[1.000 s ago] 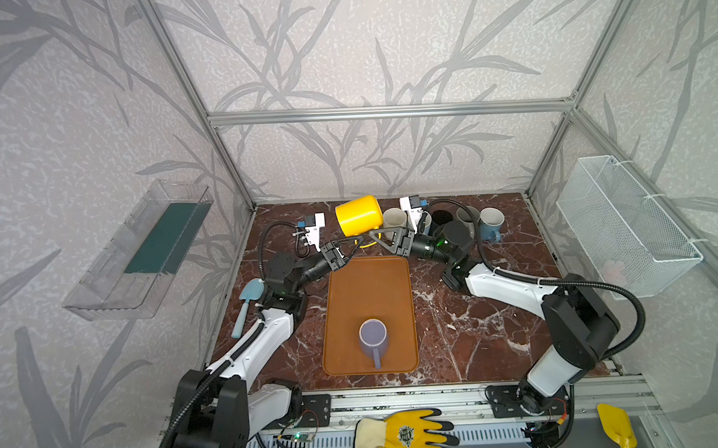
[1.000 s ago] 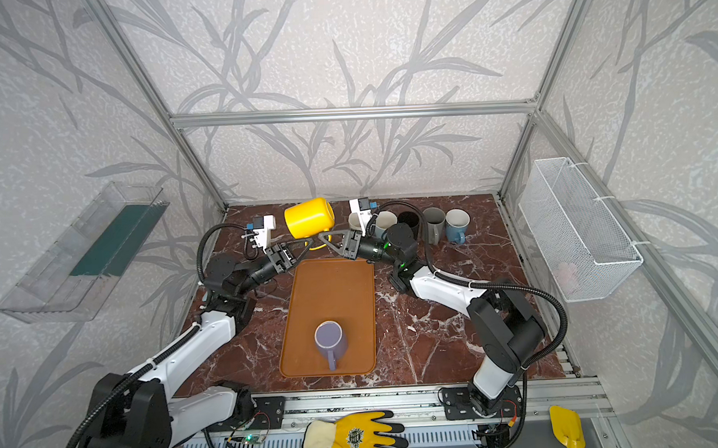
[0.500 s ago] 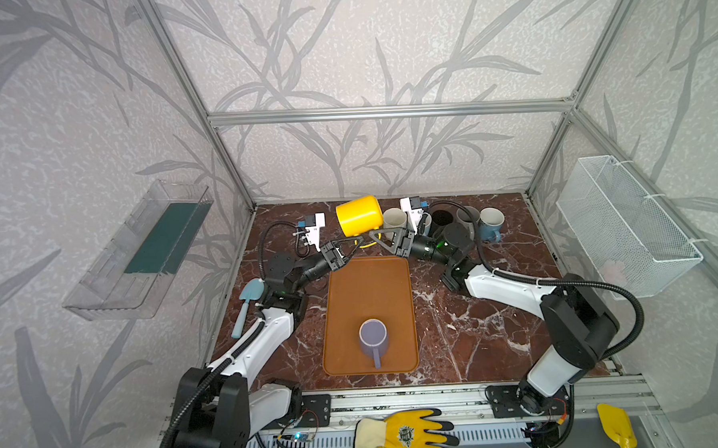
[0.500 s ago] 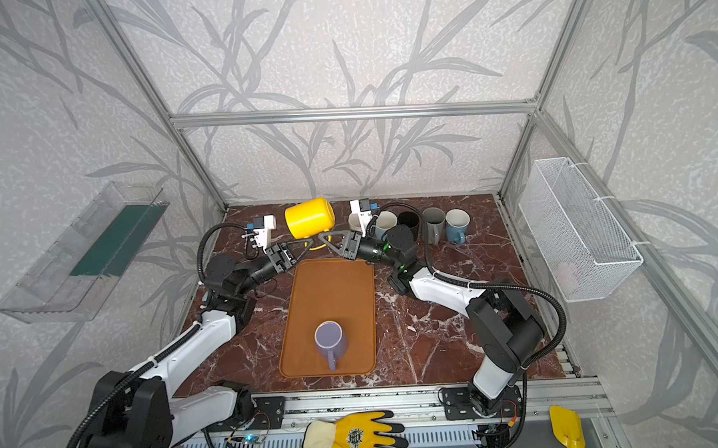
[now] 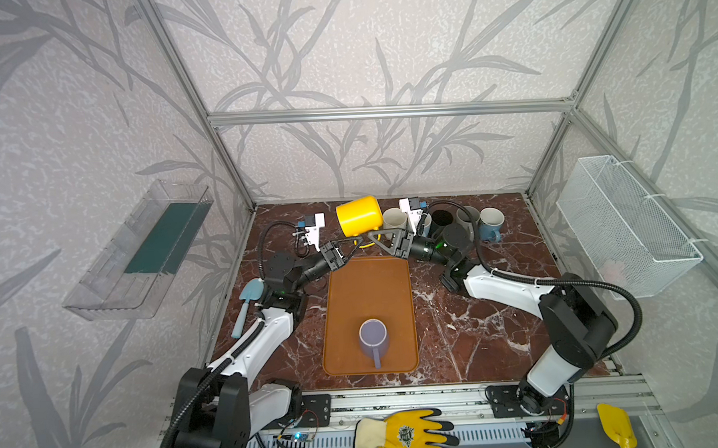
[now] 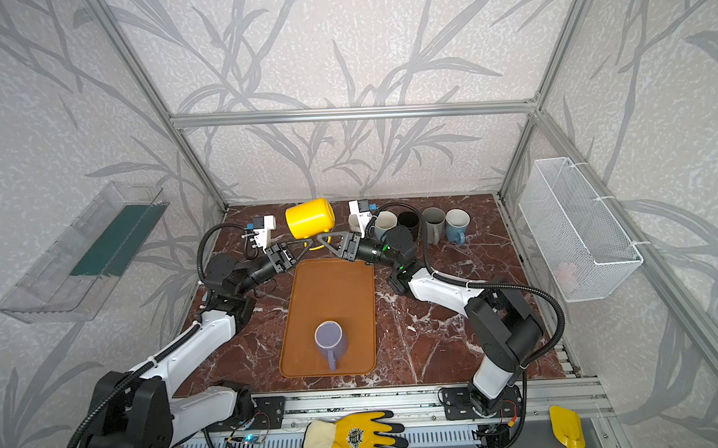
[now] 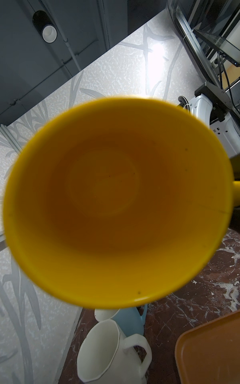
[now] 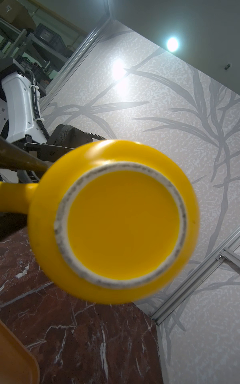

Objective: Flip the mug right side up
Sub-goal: 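Close the left gripper on the yellow mug's handle while the right gripper holds it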

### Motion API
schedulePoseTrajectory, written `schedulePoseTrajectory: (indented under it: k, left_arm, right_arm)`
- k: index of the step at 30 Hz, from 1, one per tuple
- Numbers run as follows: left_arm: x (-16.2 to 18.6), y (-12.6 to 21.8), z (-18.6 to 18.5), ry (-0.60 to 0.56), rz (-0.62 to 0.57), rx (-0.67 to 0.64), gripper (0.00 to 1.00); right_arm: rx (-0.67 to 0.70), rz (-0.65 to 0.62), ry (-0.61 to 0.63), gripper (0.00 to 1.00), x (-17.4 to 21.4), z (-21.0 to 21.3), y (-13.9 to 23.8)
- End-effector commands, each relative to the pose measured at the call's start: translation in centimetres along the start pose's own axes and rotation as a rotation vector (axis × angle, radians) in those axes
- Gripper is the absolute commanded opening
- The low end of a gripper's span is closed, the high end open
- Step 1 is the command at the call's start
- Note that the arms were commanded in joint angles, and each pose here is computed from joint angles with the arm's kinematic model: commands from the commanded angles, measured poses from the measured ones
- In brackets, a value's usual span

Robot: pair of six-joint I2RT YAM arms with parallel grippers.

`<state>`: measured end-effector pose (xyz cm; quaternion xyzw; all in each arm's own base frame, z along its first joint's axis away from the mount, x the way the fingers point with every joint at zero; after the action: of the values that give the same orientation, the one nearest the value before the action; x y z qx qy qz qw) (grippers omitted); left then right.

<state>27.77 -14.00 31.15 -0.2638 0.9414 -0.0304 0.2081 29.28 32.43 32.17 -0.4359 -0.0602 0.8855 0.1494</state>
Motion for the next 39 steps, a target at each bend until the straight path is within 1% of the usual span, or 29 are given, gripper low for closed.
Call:
schedulePoseTrajectory:
  k: [1, 3, 8, 11, 16, 22, 27, 39]
  left_arm:
    - [-0.2, 0.3, -2.6, -0.085, -0.013, 0.076, 0.0]
    - [-0.2, 0.4, -2.6, -0.089, -0.015, 0.069, 0.0]
    - [0.0, 0.7, -2.9, -0.104, -0.014, 0.054, 0.0]
    - [0.2, 0.9, -3.0, -0.112, -0.014, 0.039, 0.0]
    - [0.4, 1.1, -2.8, -0.123, -0.016, -0.011, 0.0]
    - [0.6, 1.6, -2.2, -0.136, -0.023, -0.104, 0.0]
    - [0.6, 1.7, -1.8, -0.135, -0.028, -0.142, 0.0]
    - [0.7, 2.4, 0.9, -0.115, -0.041, -0.319, 0.0]
  right_arm:
    - [-0.046, -0.011, 0.068, 0.38, -0.1, 1.2, 0.1]
    - [-0.043, -0.01, 0.067, 0.42, -0.1, 1.2, 0.1]
    - [-0.025, -0.002, 0.063, 0.57, 0.4, 0.8, 0.5]
    - [-0.011, -0.003, 0.061, 0.62, 0.5, 0.6, 1.0]
    - [0.021, 0.008, 0.061, 0.64, 0.8, 0.2, 1.7]
    - [0.072, 0.007, 0.058, 0.65, 0.8, -0.3, 2.7]
    - [0.12, -0.001, 0.044, 0.66, 0.8, -1.0, 3.6]
    - [0.156, -0.026, 0.032, 0.65, 0.4, -1.4, 4.3]
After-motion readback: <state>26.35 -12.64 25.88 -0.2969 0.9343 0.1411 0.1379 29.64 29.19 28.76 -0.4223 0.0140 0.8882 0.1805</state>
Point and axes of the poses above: each gripper's point midway between its finger pads, its own y axis back along the fingers, its own z axis along the line the jaws close on, x = y × z, the point moved 6 cm from there along y, back along the fingers, and after that the axes turned 11 degrees about y, right-handed, at the moved point
